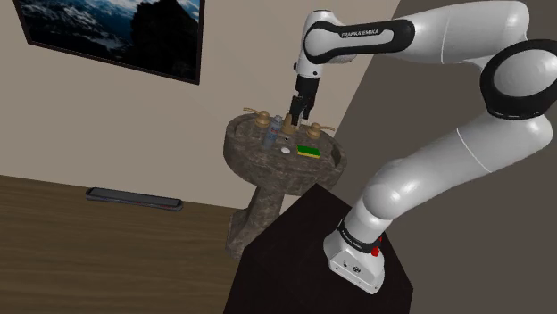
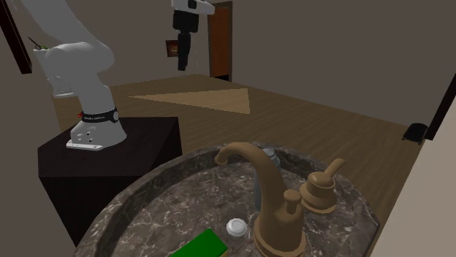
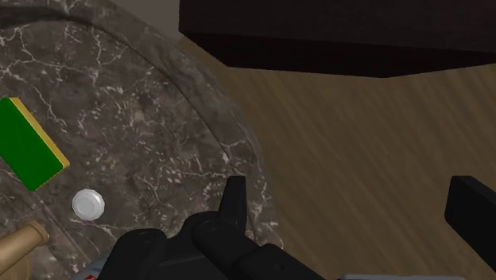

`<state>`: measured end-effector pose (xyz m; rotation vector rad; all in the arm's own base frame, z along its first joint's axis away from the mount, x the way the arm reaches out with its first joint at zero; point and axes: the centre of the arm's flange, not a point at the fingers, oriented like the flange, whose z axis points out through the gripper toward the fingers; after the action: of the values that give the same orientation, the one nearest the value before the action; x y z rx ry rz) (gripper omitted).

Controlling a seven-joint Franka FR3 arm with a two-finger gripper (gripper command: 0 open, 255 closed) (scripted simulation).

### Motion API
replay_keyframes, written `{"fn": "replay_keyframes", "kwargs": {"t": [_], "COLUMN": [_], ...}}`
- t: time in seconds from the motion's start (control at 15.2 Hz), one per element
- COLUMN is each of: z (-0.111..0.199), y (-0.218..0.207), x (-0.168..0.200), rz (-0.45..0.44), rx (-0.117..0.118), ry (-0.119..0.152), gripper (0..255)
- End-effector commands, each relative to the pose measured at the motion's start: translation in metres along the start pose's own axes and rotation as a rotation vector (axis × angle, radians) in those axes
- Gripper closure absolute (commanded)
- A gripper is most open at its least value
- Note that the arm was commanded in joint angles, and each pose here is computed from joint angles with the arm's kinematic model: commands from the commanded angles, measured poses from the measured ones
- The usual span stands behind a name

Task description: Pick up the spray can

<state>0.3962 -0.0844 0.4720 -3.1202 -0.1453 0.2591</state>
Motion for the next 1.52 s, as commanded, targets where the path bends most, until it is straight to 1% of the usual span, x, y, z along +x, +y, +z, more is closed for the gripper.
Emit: {"fn": "replay_keyframes", "kwargs": {"t": [0.0, 1.45], "z": [0.006, 0.09], "y": [0.021, 0.249], "x": [0.015, 0.17], "rz": [0.014, 0.163], "rx": [0.007, 0.096], "ry": [0.013, 0.137], "gripper": [0, 0]}}
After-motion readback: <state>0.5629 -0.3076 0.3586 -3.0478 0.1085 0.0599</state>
